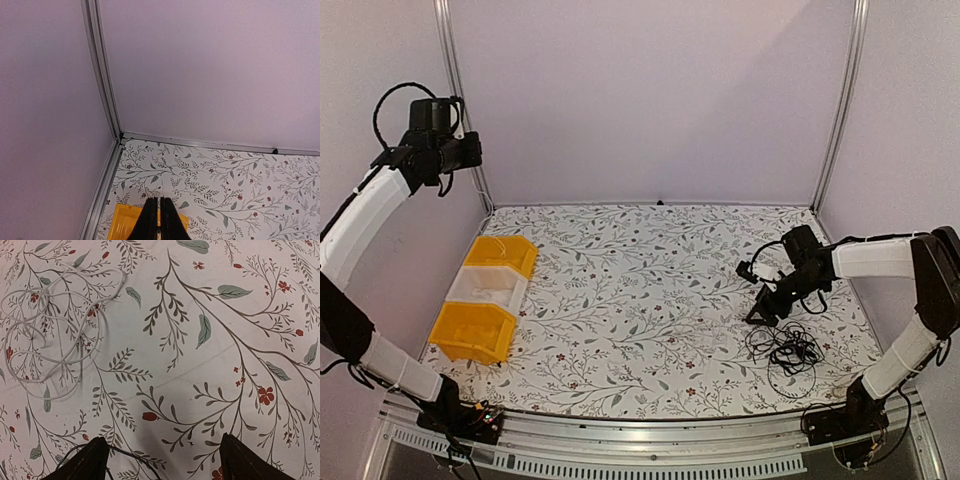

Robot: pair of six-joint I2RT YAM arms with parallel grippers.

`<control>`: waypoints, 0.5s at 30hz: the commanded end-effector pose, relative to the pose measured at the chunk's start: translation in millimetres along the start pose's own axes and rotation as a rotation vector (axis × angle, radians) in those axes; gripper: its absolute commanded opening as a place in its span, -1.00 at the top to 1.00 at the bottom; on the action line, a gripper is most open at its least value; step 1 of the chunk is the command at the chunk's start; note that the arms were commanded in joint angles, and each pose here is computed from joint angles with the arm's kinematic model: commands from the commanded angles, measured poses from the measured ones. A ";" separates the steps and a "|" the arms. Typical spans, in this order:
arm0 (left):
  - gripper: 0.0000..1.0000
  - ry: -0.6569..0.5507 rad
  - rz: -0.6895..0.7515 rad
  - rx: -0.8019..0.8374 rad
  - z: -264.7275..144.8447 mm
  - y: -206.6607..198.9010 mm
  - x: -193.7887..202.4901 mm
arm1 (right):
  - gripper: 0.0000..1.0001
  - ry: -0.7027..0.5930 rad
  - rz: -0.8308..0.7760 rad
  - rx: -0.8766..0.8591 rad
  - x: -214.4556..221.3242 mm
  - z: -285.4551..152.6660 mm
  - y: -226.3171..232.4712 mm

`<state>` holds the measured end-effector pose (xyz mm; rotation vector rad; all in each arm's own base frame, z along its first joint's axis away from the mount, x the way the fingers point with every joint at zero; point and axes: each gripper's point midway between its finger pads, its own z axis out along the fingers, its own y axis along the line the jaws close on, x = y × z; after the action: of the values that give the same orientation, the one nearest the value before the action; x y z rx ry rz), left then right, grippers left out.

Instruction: Untangle the cables

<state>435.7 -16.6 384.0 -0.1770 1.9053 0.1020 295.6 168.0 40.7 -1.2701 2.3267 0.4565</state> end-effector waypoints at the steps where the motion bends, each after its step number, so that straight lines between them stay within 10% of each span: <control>1: 1.00 0.029 -0.006 -0.007 16.9 12.0 15.2 | -0.62 0.020 -0.004 0.007 7.9 5.2 -1.9; 15: 1.00 0.202 -0.004 -0.015 64.1 25.2 107.1 | -0.69 0.054 -0.005 0.002 15.7 12.4 -3.7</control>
<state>446.3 9.5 280.4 -0.2039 2.0923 0.1250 292.6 163.4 26.6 -1.2939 2.3619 0.4371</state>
